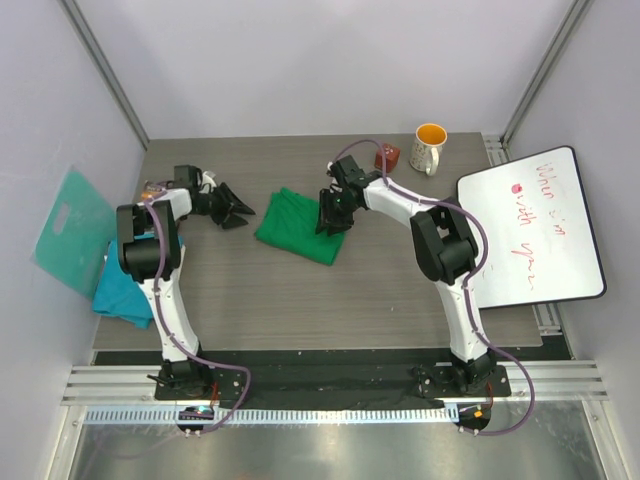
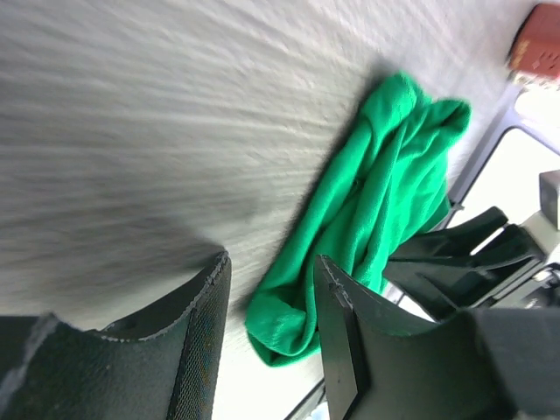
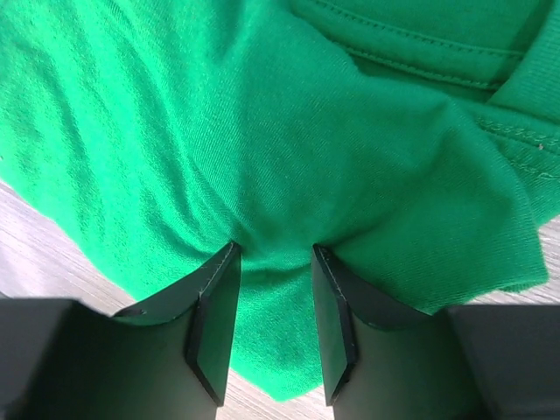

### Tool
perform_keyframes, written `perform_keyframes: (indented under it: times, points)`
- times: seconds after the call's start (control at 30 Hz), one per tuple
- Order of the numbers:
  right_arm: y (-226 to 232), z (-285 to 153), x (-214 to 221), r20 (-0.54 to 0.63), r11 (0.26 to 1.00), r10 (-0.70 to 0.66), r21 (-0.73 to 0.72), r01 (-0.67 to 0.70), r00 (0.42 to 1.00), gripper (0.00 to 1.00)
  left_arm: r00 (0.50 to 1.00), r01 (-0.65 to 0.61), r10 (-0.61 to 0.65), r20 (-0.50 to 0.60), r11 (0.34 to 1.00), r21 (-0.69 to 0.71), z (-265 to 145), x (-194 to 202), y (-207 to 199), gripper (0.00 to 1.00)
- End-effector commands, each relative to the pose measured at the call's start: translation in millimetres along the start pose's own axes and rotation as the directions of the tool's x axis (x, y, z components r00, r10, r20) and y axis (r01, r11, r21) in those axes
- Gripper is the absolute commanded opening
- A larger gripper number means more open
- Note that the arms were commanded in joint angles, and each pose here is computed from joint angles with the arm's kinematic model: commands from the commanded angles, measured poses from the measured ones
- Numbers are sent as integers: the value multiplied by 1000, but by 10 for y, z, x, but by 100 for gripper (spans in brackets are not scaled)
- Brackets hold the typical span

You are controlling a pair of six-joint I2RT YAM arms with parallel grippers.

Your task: Fold and stack the t-shirts

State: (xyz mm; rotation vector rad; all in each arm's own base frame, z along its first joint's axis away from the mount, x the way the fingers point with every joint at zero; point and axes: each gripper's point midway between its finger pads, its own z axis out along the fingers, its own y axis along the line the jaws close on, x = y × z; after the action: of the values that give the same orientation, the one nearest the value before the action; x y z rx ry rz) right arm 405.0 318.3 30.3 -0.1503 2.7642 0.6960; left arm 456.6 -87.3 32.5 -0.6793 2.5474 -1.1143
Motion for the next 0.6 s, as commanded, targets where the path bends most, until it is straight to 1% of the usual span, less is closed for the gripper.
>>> perform_keyframes:
  times: [0.0, 0.1, 0.2, 0.27, 0.3, 0.33, 0.37, 0.4, 0.43, 0.47, 0.5, 0.53, 0.57]
  points:
    - [-517, 114, 371, -113, 983, -48, 172, 67, 992, 44, 1000, 9, -9, 4, 1000, 1, 36, -124, 152, 45]
    - [-698, 30, 340, -105, 970, -54, 229, 77, 993, 44, 1000, 12, -12, -13, 1000, 29, 48, -114, 152, 46]
    - [-873, -47, 188, -74, 957, -67, 279, 85, 995, 44, 999, 20, -17, -40, 998, 66, 83, -71, 136, 46]
    - [-921, -103, -11, -33, 953, -76, 291, 83, 997, 44, 998, 26, -20, -60, 995, 95, 107, -37, 124, 46]
    - [-959, -94, -41, -36, 949, -78, 302, 86, 996, 44, 998, 27, -21, -65, 994, 104, 112, -34, 125, 47]
    - [-940, -125, -193, -8, 948, -94, 305, 92, 996, 44, 998, 24, -16, -64, 993, 114, 123, -40, 108, 47]
    - [-951, -130, -255, -1, 945, -101, 313, 96, 995, 44, 997, 28, -19, -72, 992, 122, 145, -31, 120, 48]
    - [-1013, -67, -242, -23, 940, -97, 327, 99, 995, 44, 997, 27, -15, -82, 990, 140, 151, -19, 94, 48]
    - [-974, -91, -394, 6, 938, -112, 330, 104, 994, 44, 996, 29, -17, -83, 988, 150, 162, -33, 81, 48]
    - [-981, -73, -422, -1, 935, -122, 334, 116, 992, 44, 995, 42, -27, -96, 988, 151, 202, -18, 121, 48]
    - [-1051, 4, -372, -34, 932, -111, 344, 116, 993, 44, 993, 48, -29, -114, 984, 170, 216, 6, 102, 48]
    - [-1001, -26, -484, -12, 934, -119, 339, 116, 993, 44, 993, 49, -28, -116, 982, 181, 224, -13, 94, 48]
    - [-1001, -29, -502, -11, 934, -116, 339, 113, 993, 44, 992, 56, -33, -126, 981, 184, 239, 4, 88, 48]
